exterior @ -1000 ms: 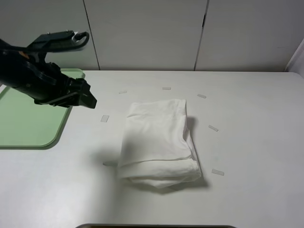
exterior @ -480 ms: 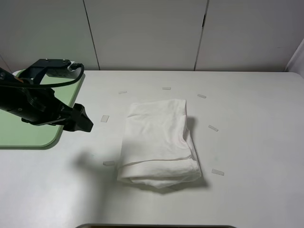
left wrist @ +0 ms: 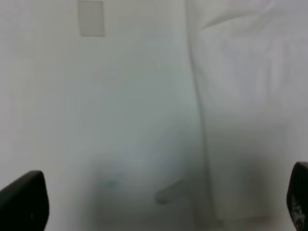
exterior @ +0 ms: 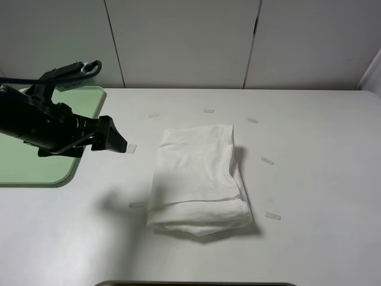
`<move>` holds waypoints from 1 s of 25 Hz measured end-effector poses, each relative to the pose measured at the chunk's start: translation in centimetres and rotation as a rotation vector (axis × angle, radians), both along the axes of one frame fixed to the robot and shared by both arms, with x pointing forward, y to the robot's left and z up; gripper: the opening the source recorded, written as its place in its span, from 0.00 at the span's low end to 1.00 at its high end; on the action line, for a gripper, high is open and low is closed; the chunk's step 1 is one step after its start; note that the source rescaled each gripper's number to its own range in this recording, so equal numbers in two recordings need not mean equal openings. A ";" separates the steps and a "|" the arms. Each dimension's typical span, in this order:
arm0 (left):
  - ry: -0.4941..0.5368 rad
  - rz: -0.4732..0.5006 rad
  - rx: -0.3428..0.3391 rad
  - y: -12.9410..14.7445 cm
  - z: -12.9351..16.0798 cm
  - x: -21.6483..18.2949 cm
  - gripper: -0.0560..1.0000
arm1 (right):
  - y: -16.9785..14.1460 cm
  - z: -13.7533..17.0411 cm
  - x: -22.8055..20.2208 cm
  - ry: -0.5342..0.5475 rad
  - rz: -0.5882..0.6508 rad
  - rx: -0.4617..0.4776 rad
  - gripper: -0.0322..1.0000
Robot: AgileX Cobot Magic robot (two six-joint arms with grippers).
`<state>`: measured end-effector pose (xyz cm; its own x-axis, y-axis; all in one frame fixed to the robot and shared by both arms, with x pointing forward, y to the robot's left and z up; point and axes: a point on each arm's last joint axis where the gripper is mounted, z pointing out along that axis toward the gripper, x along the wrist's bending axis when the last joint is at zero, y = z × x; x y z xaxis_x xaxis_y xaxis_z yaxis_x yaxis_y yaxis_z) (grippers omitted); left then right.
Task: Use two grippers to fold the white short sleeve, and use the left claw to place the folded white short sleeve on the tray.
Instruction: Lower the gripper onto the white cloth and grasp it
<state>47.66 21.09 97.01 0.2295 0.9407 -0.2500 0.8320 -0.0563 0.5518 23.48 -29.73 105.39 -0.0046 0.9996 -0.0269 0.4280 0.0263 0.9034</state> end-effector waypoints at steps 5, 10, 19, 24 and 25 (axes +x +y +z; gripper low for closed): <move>0.036 0.038 -0.114 -0.8 -0.3 0.2 1.00 | 0.0 0.0 0.0 0.000 0.000 0.000 1.00; 0.198 -0.005 -0.170 -2.3 -4.8 0.9 1.00 | 0.0 0.0 0.0 0.000 0.000 0.000 1.00; 0.285 -0.048 -0.131 -4.8 -9.8 2.3 1.00 | 0.0 0.0 0.0 0.000 0.000 0.000 1.00; 0.295 -0.070 -0.137 -6.1 -10.8 3.1 1.00 | 0.0 0.0 0.0 0.000 0.000 0.000 1.00; 0.298 -0.073 -0.141 -6.2 -11.0 3.3 1.00 | 0.0 0.0 0.0 0.000 0.000 0.000 1.00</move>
